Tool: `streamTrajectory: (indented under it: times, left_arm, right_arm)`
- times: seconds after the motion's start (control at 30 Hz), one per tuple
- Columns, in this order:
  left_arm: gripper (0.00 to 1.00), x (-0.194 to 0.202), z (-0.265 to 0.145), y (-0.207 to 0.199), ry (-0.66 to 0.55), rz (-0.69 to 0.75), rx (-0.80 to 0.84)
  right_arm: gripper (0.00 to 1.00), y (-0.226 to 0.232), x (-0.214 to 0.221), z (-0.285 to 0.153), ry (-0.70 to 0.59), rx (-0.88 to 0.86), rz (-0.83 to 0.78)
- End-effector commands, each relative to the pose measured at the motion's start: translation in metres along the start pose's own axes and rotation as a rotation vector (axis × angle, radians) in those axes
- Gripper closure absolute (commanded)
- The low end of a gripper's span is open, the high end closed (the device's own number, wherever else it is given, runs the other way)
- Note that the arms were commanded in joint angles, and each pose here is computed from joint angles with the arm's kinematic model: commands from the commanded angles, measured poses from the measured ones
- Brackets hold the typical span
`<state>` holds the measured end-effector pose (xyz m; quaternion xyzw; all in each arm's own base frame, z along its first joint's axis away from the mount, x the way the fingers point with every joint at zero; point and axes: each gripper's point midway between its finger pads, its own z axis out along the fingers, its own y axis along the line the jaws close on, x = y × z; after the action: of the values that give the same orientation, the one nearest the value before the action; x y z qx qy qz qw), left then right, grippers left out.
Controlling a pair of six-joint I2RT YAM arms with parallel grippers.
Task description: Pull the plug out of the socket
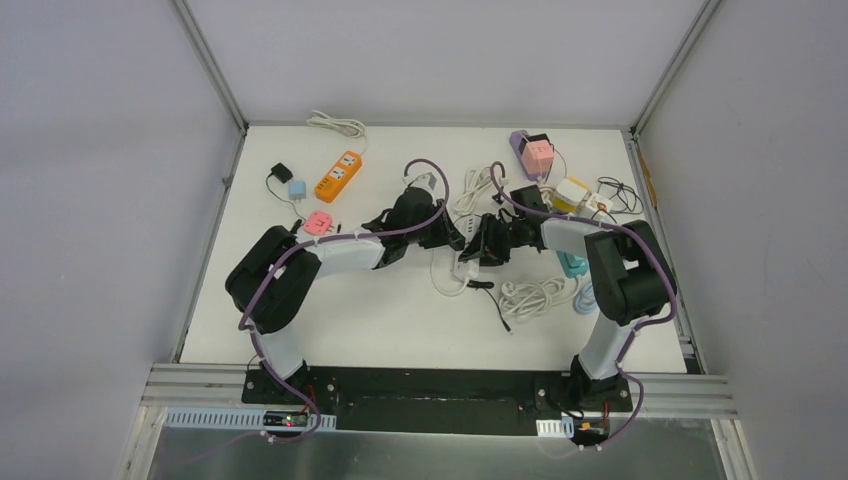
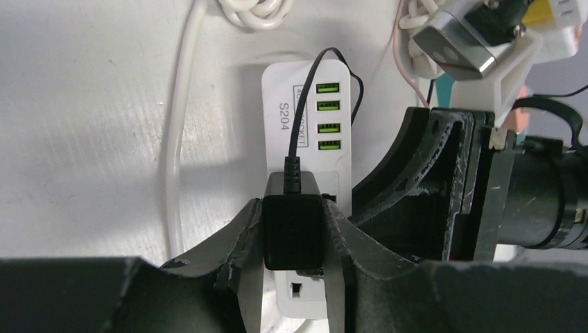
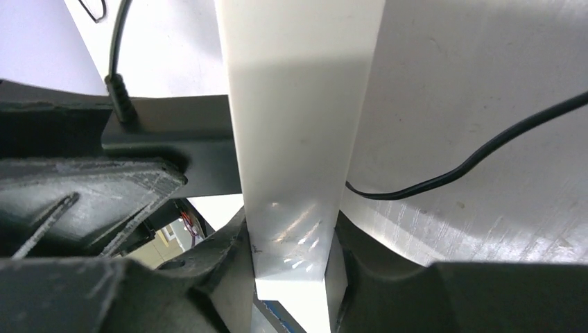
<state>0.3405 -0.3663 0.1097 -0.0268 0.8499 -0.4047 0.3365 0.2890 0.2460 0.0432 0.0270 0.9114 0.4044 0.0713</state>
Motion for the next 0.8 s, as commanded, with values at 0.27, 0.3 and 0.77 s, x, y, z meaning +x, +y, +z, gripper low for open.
streamTrajectory:
  times: [0.27, 0.3, 0.77]
  left_arm:
    - [1.00, -0.020, -0.010, -0.027, -0.108, 0.002, 0.024]
    - [1.00, -0.024, -0.010, -0.027, -0.109, -0.069, 0.059]
    - [1.00, -0.021, -0.022, -0.047, -0.115, 0.188, -0.035]
  right_arm:
    - [1.00, 0.038, -0.012, -0.012, -0.034, -0.121, -0.094]
    - [1.00, 0.038, -0.011, -0.012, -0.036, -0.121, -0.097]
    - [1.00, 0.035, -0.011, -0.014, -0.045, -0.107, -0.133]
